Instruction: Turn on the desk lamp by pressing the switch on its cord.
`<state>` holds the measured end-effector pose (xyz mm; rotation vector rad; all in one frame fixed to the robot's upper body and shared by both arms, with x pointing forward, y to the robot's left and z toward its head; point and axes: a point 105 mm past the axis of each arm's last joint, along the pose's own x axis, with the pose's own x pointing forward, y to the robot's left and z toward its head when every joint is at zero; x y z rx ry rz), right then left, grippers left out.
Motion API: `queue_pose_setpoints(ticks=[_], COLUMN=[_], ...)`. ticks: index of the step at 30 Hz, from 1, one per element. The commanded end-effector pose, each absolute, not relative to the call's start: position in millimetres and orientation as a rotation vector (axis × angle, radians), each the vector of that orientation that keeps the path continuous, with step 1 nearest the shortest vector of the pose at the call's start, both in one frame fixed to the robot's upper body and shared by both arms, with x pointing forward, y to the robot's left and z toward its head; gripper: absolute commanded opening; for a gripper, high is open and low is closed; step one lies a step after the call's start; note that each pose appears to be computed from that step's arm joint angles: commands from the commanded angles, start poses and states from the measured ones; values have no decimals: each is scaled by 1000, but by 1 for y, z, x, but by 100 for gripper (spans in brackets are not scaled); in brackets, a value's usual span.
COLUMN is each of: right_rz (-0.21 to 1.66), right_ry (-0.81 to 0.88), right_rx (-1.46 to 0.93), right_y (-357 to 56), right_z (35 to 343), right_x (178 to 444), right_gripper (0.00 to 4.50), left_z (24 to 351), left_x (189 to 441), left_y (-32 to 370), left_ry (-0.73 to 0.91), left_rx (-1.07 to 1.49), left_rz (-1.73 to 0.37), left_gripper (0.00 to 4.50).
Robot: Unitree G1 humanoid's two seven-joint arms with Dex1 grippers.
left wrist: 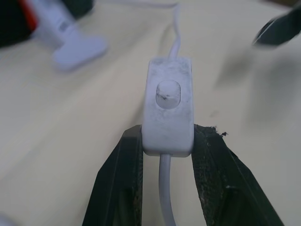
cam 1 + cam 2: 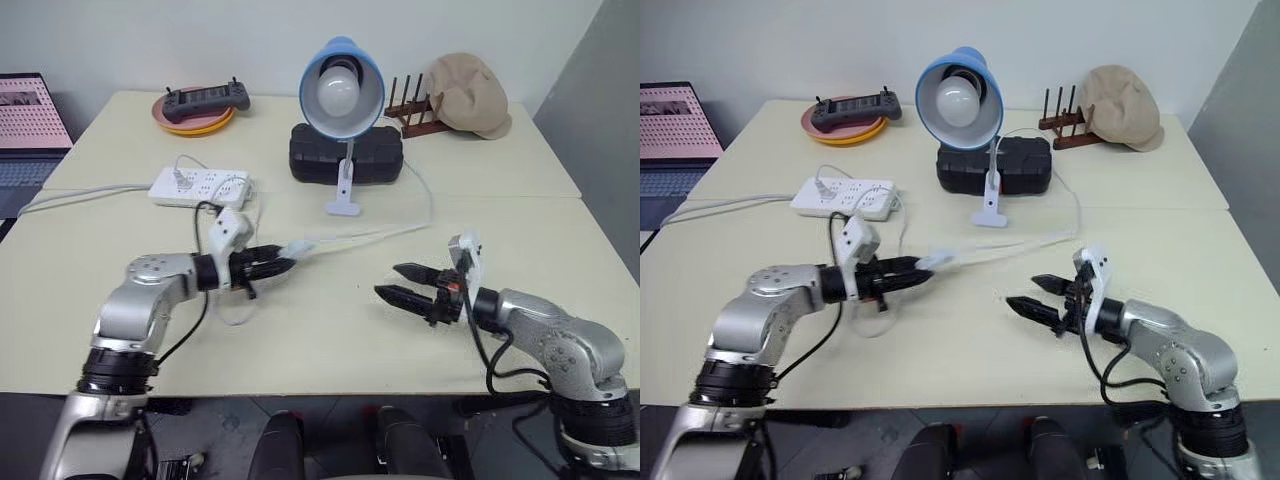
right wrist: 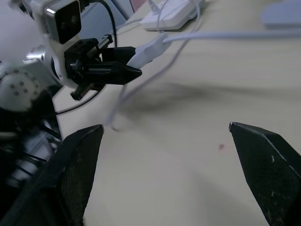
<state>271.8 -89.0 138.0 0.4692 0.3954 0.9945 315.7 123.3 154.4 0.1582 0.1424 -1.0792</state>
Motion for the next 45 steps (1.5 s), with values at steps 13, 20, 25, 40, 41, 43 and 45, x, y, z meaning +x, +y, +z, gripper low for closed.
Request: queue_pose_setpoints(ticks=[13,20,25,40,41,43,45], right_rz=[901,897,897,881,879,881,885], right_ry=[473,482,483,474,473,472,472], right_rx=[738,744,758,747,743,732,721], right_y=[-57,-51,-47,-50,-50,-50,-50], right_z=[162,165,165,165,164,164,164], right_x=[298,304,306,309,309,308,308], right_gripper=[450,450,413,70,65,63,63], left_z=[144,146,147,148,148,148,149], left_x=[303,304,303,304,305,306,306], left_y=[67,69,69,72,72,72,72], left_ry=[14,4,0,-5,-5,-5,-4], left_rx=[195,194,191,183,183,183,183], left_rz=[-1068,-1064,-1064,-1056,-1056,-1054,-1053], left_gripper=[111,111,111,111,111,111,111])
